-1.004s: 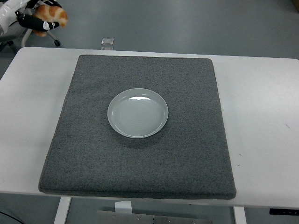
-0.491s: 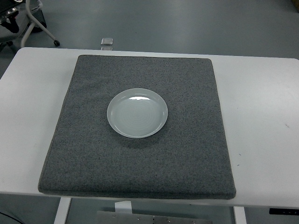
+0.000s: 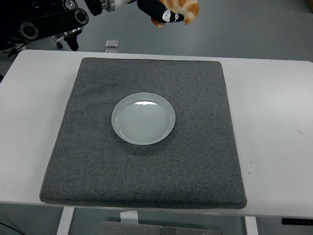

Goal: Place the bread on the plate

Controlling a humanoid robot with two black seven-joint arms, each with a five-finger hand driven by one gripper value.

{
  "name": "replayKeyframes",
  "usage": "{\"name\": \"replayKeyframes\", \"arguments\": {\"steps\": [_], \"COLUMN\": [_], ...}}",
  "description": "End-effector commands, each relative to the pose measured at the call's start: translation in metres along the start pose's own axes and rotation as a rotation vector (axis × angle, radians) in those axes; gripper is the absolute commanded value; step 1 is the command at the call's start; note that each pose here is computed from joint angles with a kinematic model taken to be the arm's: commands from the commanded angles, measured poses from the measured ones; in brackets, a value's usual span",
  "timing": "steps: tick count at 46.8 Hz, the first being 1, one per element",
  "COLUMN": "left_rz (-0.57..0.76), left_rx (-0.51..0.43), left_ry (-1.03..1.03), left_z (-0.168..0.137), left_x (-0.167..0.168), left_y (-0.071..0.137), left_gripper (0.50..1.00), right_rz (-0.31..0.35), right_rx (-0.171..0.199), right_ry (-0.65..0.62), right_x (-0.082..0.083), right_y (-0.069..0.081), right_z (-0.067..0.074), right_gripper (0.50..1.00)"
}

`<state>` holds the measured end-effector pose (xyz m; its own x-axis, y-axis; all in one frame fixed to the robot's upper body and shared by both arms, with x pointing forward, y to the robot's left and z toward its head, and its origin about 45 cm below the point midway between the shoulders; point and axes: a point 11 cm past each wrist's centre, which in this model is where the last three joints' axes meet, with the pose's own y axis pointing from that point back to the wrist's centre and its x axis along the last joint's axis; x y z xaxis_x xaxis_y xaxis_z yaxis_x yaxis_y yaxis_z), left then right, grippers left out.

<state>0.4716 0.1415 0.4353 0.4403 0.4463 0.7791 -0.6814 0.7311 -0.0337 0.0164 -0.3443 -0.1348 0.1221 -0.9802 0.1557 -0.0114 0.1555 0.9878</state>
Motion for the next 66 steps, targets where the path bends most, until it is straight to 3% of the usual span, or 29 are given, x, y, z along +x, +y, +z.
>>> {"name": "replayKeyframes", "arguments": {"steps": [1, 13, 25, 32, 66], "left_rz": [-0.046, -0.103, -0.153, -0.158, -0.123], "left_rx": [0.003, 0.053, 0.123, 0.137, 0.229], "left_ry": [0.005, -0.016, -0.013, -0.024, -0.037], "left_z": [-0.002, -0.030, -0.077, -0.091, -0.128], "left_x": [-0.023, -0.084, -0.146, -0.170, -0.183], "left_y": [0.005, 0.023, 0.056, 0.071, 0.108], "left_gripper": [0.500, 0.500, 0.500, 0.500, 0.500], "right_rz": [0.000, 0.000, 0.000, 0.000, 0.000], "right_rx": [0.000, -0.001, -0.001, -0.001, -0.001], "right_ry": [0.000, -0.001, -0.001, -0.001, -0.001], "right_x": [0.000, 0.000, 0.000, 0.000, 0.000], "right_y": [0.000, 0.000, 0.000, 0.000, 0.000], "right_z": [0.000, 0.000, 0.000, 0.000, 0.000], "right_gripper": [0.930, 0.930, 0.932, 0.930, 0.932]}}
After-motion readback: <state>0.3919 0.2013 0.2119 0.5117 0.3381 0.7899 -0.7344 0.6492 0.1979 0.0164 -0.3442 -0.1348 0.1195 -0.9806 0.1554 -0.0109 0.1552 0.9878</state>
